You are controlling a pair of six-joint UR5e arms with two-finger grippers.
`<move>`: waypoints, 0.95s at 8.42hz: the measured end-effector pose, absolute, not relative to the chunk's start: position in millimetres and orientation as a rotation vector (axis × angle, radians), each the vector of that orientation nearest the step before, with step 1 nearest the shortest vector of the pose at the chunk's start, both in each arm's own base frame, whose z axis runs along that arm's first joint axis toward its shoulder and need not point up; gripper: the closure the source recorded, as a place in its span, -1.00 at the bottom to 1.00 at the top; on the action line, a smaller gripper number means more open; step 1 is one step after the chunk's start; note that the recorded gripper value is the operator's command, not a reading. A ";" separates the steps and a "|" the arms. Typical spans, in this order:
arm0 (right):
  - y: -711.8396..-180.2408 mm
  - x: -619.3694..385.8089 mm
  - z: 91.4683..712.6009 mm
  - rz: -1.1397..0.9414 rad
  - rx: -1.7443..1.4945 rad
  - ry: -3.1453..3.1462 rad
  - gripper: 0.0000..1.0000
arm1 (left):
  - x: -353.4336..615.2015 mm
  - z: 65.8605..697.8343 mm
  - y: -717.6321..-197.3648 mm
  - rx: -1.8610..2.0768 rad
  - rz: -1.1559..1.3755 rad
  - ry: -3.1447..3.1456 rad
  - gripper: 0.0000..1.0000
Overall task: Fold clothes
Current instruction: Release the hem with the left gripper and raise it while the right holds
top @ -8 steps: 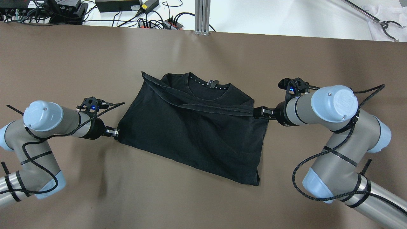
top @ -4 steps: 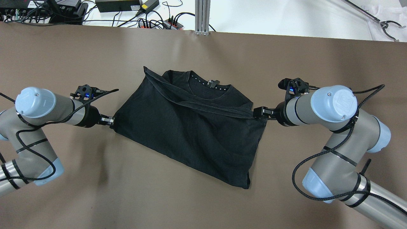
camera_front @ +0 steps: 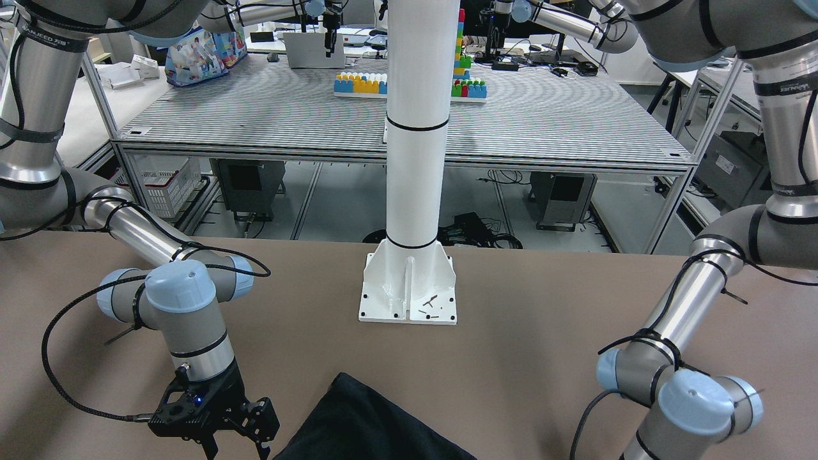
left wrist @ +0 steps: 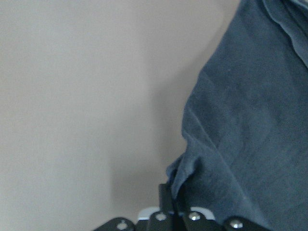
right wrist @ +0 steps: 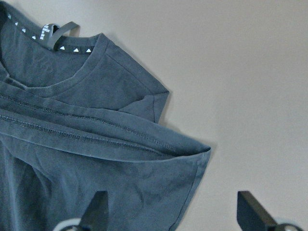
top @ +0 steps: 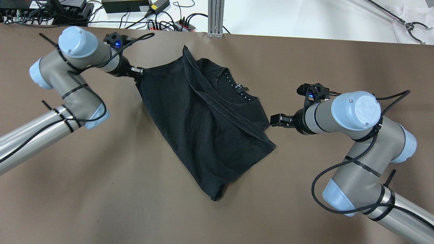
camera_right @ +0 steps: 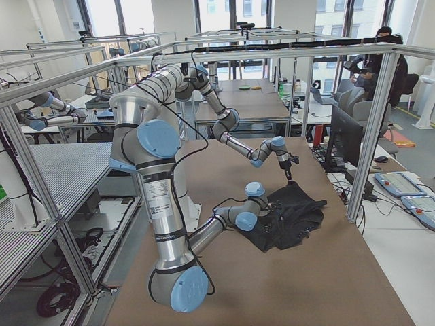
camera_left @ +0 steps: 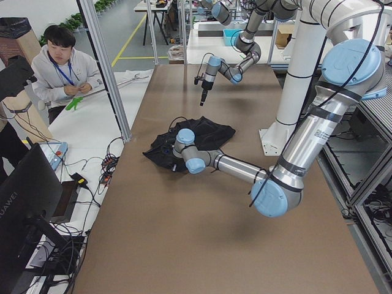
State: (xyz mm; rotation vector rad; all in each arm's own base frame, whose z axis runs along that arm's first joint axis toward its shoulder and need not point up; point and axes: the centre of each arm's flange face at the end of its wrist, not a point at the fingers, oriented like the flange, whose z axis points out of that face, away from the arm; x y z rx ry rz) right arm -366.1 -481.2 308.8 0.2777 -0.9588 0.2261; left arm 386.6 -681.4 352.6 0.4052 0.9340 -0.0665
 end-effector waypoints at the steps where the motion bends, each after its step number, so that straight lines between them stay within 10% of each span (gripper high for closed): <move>1: -481.2 -366.1 309.2 0.226 0.277 -0.958 -0.89 | 393.4 326.0 -721.9 0.425 -0.091 0.904 1.00; 2: -481.0 -365.9 310.1 0.227 0.277 -0.957 -0.89 | 405.8 298.2 -753.0 0.444 -0.114 0.872 1.00; 3: -481.0 -365.9 309.6 0.227 0.277 -0.958 -0.89 | 421.0 277.7 -776.1 0.455 -0.133 0.832 0.44; 4: -481.1 -366.0 309.0 0.227 0.277 -0.959 -0.89 | 430.5 267.7 -789.8 0.466 -0.133 0.798 -0.99; 8: -480.9 -378.8 306.6 0.224 0.279 -0.953 -0.89 | 369.7 256.8 -822.8 0.526 -0.036 0.793 -1.00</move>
